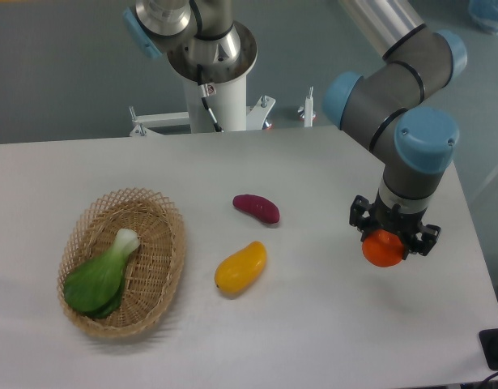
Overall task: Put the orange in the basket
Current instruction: 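Lift the held orange with the gripper and start moving toward the basket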
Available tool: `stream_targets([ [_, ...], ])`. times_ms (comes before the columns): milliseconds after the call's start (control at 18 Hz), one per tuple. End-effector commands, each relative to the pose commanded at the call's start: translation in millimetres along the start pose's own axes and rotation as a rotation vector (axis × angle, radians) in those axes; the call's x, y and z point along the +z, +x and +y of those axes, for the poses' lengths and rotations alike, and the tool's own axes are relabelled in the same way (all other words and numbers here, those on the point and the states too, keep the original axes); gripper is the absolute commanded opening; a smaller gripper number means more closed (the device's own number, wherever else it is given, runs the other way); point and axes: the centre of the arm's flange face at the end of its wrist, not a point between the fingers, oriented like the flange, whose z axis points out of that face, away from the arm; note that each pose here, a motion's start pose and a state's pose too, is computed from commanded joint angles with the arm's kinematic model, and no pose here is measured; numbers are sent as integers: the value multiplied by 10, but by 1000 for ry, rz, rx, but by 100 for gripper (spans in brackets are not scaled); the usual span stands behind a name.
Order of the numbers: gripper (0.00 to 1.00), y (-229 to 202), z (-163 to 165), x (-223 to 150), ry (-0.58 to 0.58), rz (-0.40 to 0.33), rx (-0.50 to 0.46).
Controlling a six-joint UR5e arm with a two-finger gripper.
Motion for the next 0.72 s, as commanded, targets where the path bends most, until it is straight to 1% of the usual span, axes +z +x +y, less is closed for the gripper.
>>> stream_targets([
  [389, 67, 15, -27, 13, -12, 2, -3],
  [444, 67, 55, -79, 22, -9, 3, -24],
  [500, 67, 115, -168, 9, -5, 1, -25],
  [556, 67, 142, -187, 18, -1, 7, -31],
  [667, 67, 206, -264, 18, 3, 9, -72],
  [722, 68, 274, -357, 16, 5, 10, -91],
])
